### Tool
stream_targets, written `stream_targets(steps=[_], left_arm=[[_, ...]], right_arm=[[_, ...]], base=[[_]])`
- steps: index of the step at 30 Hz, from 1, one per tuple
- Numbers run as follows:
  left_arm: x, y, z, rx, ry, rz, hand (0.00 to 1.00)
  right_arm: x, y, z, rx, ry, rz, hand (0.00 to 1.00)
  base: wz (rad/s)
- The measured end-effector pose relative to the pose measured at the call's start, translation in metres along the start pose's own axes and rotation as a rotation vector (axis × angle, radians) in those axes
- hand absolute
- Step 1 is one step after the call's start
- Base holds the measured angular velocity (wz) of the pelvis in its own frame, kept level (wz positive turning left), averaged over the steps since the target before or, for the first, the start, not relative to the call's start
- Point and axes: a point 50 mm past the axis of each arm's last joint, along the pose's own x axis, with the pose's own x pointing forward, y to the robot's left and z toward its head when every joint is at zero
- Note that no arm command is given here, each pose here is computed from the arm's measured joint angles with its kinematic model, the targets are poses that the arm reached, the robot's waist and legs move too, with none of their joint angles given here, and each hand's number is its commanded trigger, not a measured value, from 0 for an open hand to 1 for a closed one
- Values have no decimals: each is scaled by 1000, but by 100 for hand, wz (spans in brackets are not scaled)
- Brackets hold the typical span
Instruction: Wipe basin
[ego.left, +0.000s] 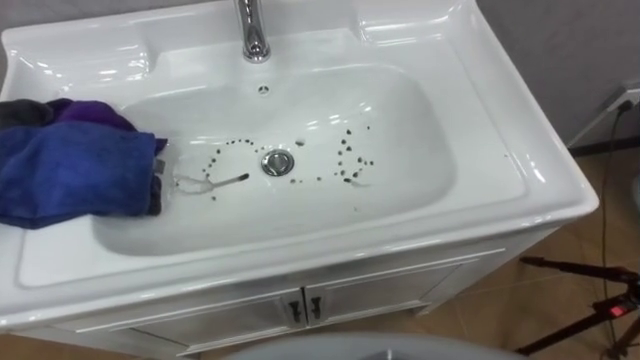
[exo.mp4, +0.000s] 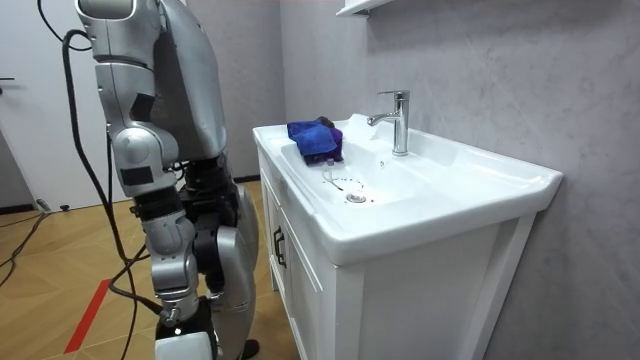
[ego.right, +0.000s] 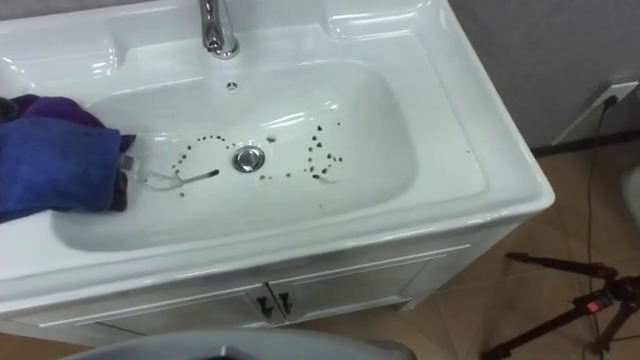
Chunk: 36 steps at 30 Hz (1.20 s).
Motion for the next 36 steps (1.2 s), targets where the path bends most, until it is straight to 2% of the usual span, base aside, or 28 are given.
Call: stream_targets(steps=[5,11,16,20,23,25,28,31,36], left_arm=[[1,4,-13,-209,61,10,0],[1,12,-15,-458,97,60,0],[1,23,-17,-608,92,144,0],[0,41,-15,-696,82,270,0],[-3,59,1,-744,2,370,0],[-10,76,22,-778,-118,447,0],[-18,95,40,-816,-223,528,0],[-39,119,72,-952,-399,634,0],[-70,142,102,-1083,-596,743,0]], right_arm=[[0,-1,0,12,0,-5,0],[-1,-10,-1,41,3,-29,0],[-2,-16,0,57,-8,-45,0],[-3,-26,3,94,-51,-99,0],[-4,-32,10,107,-90,-121,0],[-5,-34,15,105,-122,-134,0],[-6,-36,19,106,-157,-145,0],[-7,-39,17,121,-178,-159,0],[-7,-39,15,125,-208,-165,0]], base=[[8],[8],[10],[1],[7],[20],[5],[0],[0]])
